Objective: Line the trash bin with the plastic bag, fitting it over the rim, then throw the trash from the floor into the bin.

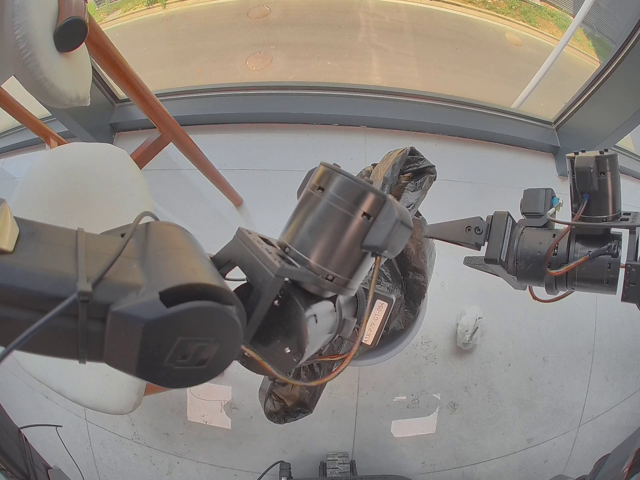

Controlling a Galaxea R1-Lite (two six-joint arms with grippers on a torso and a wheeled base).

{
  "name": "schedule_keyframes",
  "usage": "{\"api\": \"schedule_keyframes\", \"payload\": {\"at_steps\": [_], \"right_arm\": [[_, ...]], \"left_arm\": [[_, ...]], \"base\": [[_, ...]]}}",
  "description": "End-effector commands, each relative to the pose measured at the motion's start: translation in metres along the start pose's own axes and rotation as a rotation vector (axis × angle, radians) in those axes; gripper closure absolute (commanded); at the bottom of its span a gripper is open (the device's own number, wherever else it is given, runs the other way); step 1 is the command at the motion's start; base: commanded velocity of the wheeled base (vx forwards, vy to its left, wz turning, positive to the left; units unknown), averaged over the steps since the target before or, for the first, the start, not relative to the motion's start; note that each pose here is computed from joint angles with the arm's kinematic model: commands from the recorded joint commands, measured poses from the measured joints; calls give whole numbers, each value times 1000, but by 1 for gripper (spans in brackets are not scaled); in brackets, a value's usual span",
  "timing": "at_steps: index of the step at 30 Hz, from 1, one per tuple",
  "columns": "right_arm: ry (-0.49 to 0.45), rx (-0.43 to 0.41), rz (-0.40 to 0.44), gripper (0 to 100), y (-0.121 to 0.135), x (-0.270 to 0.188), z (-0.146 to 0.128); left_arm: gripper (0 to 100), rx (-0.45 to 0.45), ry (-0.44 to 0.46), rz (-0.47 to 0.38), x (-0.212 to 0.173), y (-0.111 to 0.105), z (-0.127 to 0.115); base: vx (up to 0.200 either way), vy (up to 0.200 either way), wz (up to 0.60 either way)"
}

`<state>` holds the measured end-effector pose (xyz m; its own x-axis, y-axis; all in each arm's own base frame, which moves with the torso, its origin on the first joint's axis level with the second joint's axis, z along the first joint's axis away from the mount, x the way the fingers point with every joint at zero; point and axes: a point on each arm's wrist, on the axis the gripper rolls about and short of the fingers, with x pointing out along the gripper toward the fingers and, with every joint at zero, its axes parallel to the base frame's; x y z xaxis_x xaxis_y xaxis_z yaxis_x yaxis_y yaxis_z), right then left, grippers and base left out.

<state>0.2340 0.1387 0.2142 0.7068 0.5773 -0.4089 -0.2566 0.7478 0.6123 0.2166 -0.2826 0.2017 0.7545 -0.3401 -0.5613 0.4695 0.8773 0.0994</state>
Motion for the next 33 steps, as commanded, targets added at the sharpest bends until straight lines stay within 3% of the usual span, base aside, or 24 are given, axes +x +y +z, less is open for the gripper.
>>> {"api": "schedule_keyframes", "payload": {"at_steps": [1, 8, 12, 20, 21, 33], "right_arm": [[-25, -5, 14, 0, -2, 14, 2], [-63, -14, 37, 0, 4, 37, 11], [-44, -29, 55, 0, 13, 49, 5], [-78, -38, 24, 0, 25, 81, 8], [-77, -39, 23, 100, 25, 84, 7], [-38, -68, 37, 100, 44, 90, -11]], "left_arm": [[100, 0, -4, -3, -5, 1, 0], [100, 12, 22, 3, -7, 3, -11], [100, -4, -27, -7, -9, 3, -9], [100, -2, -32, -19, -11, -1, -9], [100, 2, -33, -24, -13, -3, -10], [100, 19, 3, 4, -12, 1, -22]], "base": [[0, 0, 0], [0, 0, 0], [0, 0, 0], [0, 0, 0], [0, 0, 0], [0, 0, 0]]}}
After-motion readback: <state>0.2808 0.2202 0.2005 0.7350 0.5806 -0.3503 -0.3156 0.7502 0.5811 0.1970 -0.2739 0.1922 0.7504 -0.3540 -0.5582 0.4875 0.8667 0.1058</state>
